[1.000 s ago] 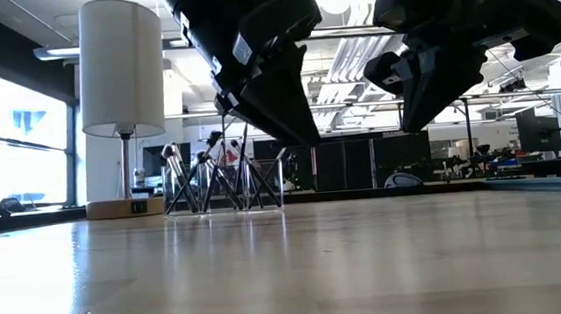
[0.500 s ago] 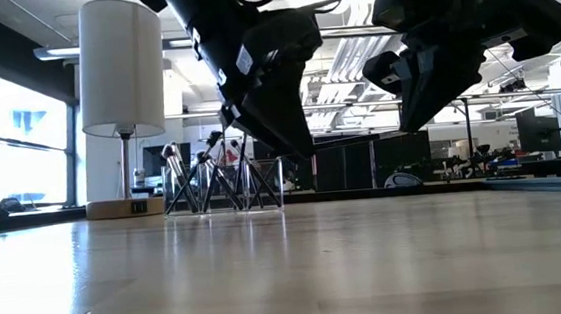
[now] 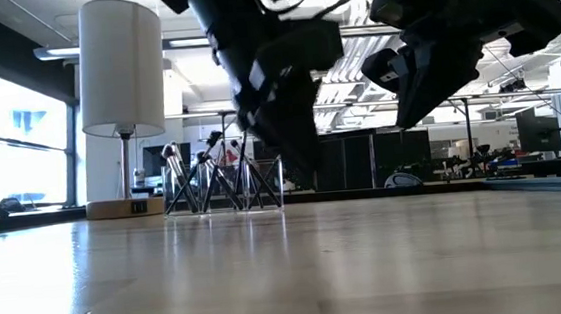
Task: Pick & Place Makeup Supplies
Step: Put the black makeup brush into the transparent organizer
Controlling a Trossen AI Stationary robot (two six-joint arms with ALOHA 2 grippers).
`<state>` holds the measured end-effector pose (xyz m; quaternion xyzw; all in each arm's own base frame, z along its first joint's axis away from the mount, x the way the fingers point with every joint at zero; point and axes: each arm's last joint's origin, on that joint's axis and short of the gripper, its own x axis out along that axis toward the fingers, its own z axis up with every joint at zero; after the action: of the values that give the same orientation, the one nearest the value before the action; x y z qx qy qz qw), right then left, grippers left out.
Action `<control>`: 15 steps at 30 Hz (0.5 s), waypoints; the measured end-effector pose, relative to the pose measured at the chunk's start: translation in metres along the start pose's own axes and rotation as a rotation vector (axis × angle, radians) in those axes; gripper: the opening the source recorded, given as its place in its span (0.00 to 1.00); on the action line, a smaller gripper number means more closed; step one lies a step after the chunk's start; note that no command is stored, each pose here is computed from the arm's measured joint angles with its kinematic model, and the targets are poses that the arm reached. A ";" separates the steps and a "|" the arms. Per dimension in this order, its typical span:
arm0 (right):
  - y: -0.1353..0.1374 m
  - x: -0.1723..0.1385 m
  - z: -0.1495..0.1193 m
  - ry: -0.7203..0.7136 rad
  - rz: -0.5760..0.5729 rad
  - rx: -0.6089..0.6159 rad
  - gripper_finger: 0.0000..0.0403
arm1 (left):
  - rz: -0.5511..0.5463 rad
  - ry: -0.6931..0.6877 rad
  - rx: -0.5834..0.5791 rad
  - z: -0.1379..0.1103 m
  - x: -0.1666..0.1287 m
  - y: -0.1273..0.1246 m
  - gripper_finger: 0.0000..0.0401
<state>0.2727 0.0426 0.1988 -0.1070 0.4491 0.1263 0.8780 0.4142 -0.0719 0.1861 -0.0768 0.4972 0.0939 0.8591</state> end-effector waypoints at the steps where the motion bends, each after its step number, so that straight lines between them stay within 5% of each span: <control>1: 0.000 0.000 -0.001 0.006 0.002 -0.001 0.00 | 0.002 0.010 0.000 -0.001 0.004 -0.001 0.37; 10: 0.000 0.000 0.000 0.001 0.000 0.026 0.00 | 0.002 -0.025 -0.005 0.011 0.001 -0.004 0.35; 15: 0.000 0.000 0.000 0.001 0.000 0.027 0.00 | 0.007 -0.031 -0.011 0.011 0.001 -0.004 0.16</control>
<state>0.2725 0.0428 0.1987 -0.0950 0.4510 0.1202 0.8793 0.4251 -0.0734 0.1911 -0.0784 0.4835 0.1009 0.8660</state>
